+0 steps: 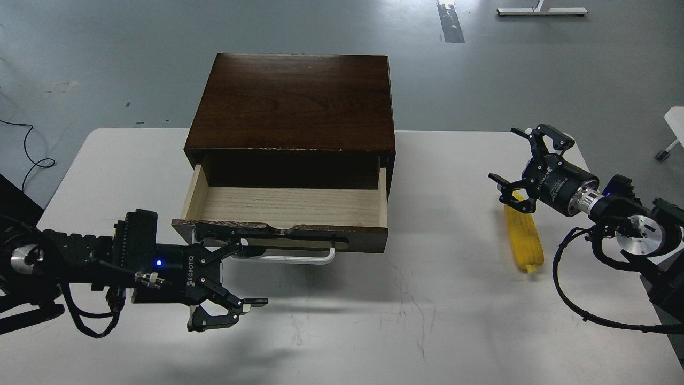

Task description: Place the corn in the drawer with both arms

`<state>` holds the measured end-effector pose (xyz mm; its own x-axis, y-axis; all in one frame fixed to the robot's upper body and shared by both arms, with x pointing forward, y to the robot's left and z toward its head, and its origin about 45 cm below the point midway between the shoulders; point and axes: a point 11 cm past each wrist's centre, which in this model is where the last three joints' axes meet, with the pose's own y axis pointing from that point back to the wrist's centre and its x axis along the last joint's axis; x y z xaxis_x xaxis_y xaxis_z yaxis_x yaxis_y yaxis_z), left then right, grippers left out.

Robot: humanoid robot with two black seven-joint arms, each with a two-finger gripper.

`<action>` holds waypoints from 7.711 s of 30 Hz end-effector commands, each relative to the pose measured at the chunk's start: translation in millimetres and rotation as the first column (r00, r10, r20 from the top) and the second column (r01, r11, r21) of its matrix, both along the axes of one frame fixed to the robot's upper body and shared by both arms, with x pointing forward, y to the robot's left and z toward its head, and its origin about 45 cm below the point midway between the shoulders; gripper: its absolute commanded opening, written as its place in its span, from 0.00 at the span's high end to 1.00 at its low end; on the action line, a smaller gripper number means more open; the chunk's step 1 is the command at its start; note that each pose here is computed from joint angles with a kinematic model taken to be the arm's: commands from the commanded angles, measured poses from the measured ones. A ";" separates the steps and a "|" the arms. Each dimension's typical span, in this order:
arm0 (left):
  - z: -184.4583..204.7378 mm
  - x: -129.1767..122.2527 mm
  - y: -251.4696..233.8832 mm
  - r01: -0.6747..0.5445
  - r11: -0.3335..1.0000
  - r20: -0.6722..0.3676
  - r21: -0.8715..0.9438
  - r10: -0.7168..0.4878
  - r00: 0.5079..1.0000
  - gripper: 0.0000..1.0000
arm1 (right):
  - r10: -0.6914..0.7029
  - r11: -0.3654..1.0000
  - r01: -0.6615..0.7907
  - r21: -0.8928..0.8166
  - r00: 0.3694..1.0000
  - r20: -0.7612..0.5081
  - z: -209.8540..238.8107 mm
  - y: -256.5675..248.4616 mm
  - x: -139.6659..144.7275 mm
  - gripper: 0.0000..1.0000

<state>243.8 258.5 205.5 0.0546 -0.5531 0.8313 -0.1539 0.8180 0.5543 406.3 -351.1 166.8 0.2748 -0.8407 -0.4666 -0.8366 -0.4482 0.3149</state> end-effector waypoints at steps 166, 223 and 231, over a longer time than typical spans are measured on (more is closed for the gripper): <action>64.0 170.8 204.6 -0.904 -0.423 -0.989 0.060 -0.148 0.003 0.02 | 0.702 -0.188 -0.300 -0.935 0.625 -0.342 -48.4 -13.4 -61.1 0.97; 51.6 177.4 209.5 -0.898 -0.434 -0.989 0.069 -0.147 -0.005 0.02 | 0.848 -0.007 0.679 -0.734 -0.384 -0.364 136.1 266.2 -24.2 1.00; 52.6 177.0 210.7 -0.898 -0.435 -0.989 0.066 -0.146 -0.002 0.02 | 0.843 -0.047 0.642 -0.765 -0.385 -0.375 101.7 273.9 -21.4 1.00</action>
<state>421.1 468.3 257.5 0.1308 0.9711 -0.1996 -0.9779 0.1595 0.1352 382.5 -76.3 275.3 -0.3500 0.5135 0.7835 -0.1669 -0.8572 0.4873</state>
